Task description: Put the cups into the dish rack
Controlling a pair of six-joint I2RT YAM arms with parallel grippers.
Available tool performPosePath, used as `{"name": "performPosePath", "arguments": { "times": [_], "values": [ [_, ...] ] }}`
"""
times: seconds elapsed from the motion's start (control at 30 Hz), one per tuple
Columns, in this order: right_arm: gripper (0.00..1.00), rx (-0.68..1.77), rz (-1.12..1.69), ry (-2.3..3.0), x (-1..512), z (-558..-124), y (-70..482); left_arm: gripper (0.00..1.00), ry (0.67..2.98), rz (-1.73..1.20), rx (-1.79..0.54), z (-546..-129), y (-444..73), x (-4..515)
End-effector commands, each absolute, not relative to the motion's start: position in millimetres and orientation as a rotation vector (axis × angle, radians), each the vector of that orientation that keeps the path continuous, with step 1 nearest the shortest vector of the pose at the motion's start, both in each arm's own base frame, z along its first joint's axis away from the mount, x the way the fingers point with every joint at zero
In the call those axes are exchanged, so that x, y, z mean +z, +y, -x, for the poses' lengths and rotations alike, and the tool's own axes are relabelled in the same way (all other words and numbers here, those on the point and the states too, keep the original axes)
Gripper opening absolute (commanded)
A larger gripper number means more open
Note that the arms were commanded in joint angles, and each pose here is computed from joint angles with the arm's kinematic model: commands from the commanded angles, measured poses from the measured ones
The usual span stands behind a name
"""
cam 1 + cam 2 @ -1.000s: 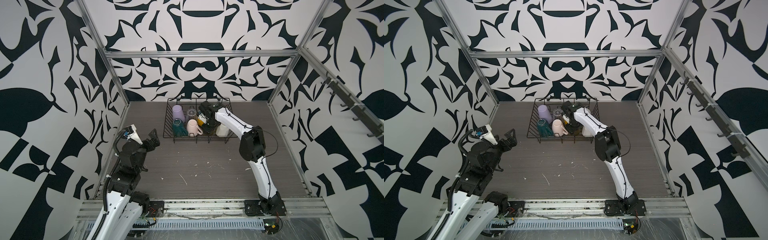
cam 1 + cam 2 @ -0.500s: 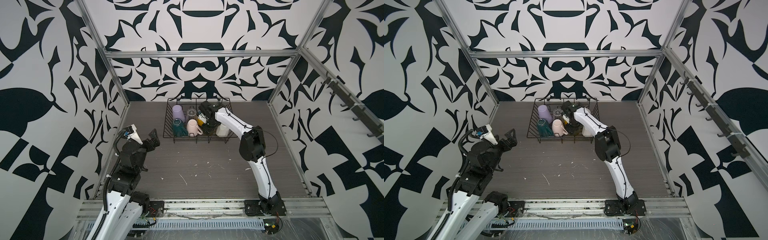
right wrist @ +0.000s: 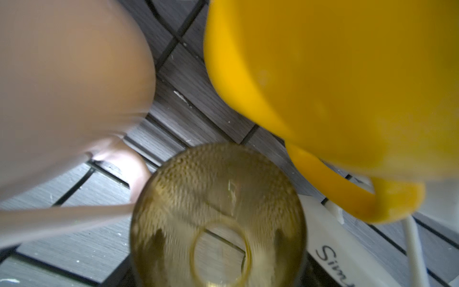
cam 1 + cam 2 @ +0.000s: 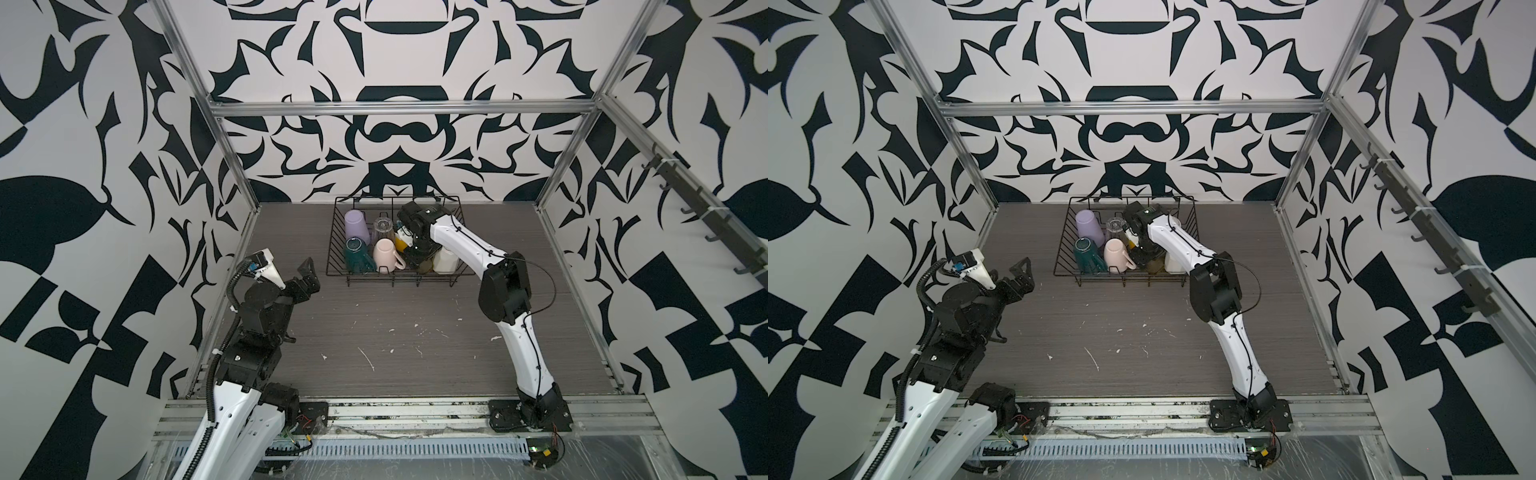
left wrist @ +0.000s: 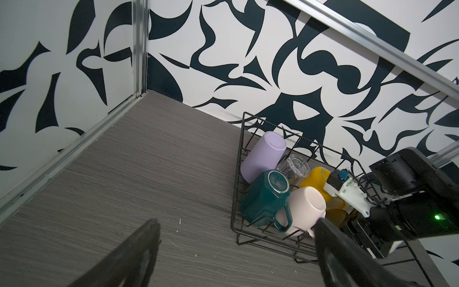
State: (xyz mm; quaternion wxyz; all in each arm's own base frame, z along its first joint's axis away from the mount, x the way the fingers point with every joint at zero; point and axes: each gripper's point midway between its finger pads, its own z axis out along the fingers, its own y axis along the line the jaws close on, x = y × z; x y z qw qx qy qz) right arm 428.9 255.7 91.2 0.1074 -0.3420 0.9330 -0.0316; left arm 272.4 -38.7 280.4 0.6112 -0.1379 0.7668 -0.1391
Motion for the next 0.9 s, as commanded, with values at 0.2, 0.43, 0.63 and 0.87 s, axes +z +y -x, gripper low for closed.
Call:
{"name": "performPosePath", "arguments": {
  "times": [0.2, 0.43, 0.63, 0.87],
  "values": [
    [0.7, -0.032, 0.962, 2.672, 135.1, -431.4, 259.0, 0.99, 1.764, 0.31, -0.318, -272.0, -38.9, 281.8],
    [0.65, -0.011, 0.956, 2.683, 128.6, -432.6, 262.1, 0.99, 1.76, 0.31, -0.32, -272.1, -39.0, 283.8],
    [0.43, 0.011, 0.918, 2.629, 152.6, -435.2, 263.3, 0.99, 1.756, 0.307, -0.323, -272.1, -39.4, 285.8],
    [0.33, 0.063, 0.869, 2.553, 185.1, -432.6, 263.9, 0.99, 1.74, 0.292, -0.371, -279.0, -47.8, 293.1]
  ]
}}
